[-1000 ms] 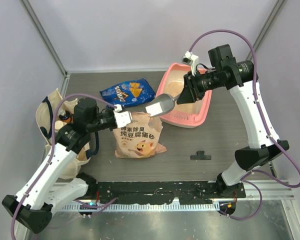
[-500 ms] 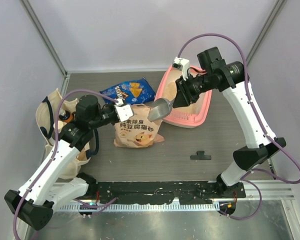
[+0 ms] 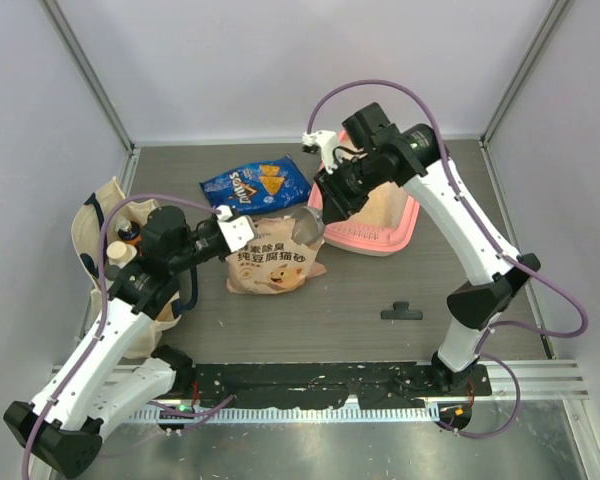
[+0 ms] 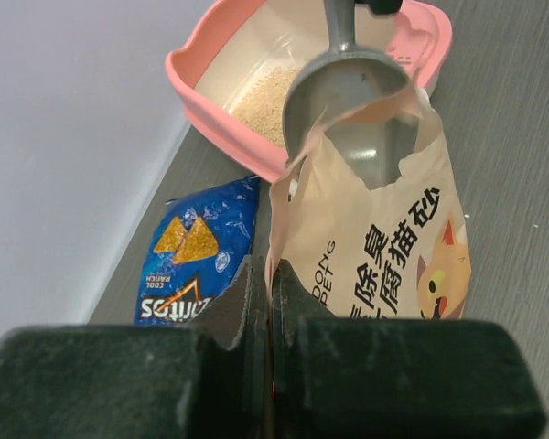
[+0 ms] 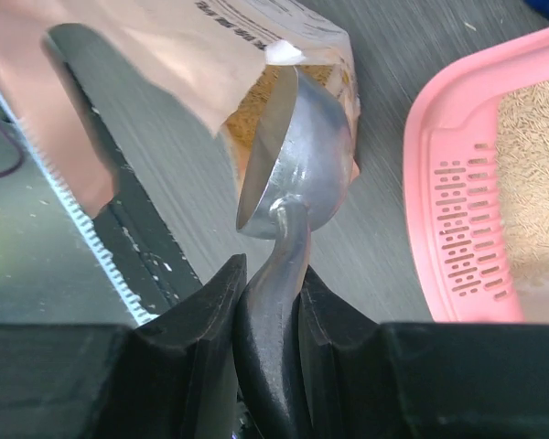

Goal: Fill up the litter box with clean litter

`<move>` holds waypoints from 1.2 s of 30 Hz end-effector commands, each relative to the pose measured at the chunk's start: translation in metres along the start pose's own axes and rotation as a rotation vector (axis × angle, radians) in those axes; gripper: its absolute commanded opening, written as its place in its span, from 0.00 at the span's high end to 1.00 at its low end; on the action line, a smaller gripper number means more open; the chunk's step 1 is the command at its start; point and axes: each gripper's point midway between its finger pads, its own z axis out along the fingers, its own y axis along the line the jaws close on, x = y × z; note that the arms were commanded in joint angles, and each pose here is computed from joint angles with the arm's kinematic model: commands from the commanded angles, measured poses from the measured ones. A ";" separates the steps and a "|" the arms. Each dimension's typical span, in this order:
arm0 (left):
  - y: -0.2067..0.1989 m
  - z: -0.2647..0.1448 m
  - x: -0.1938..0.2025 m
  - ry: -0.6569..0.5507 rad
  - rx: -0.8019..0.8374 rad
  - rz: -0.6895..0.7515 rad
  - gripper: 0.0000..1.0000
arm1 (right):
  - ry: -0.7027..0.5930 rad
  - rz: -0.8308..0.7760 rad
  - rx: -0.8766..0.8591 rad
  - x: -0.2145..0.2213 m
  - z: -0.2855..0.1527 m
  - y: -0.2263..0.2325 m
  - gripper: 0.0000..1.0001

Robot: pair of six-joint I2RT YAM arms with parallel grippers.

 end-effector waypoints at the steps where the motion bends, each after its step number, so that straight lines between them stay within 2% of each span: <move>1: 0.041 -0.023 -0.100 -0.332 -0.154 0.092 1.00 | 0.182 -0.045 0.077 0.030 0.014 0.006 0.99; 5: 0.052 -0.024 -0.097 -0.324 -0.223 0.013 1.00 | 0.217 -0.085 0.157 0.042 0.016 0.009 0.99; 9: 0.045 -0.022 -0.092 -0.331 -0.201 0.000 1.00 | 0.213 -0.077 0.277 0.038 0.015 -0.012 0.99; 15: 0.033 -0.018 -0.093 -0.359 -0.148 -0.072 1.00 | 0.248 0.006 0.321 0.038 0.049 -0.028 0.99; 25: 0.023 -0.018 -0.101 -0.398 -0.109 -0.124 1.00 | 0.364 0.150 0.163 0.059 0.114 -0.013 0.98; 31: 0.022 -0.016 -0.102 -0.421 -0.120 -0.135 1.00 | 0.359 0.230 0.028 0.051 0.139 0.012 0.98; 36: 0.028 -0.013 -0.105 -0.431 -0.136 -0.122 1.00 | 0.315 0.283 -0.065 0.033 0.150 0.013 0.99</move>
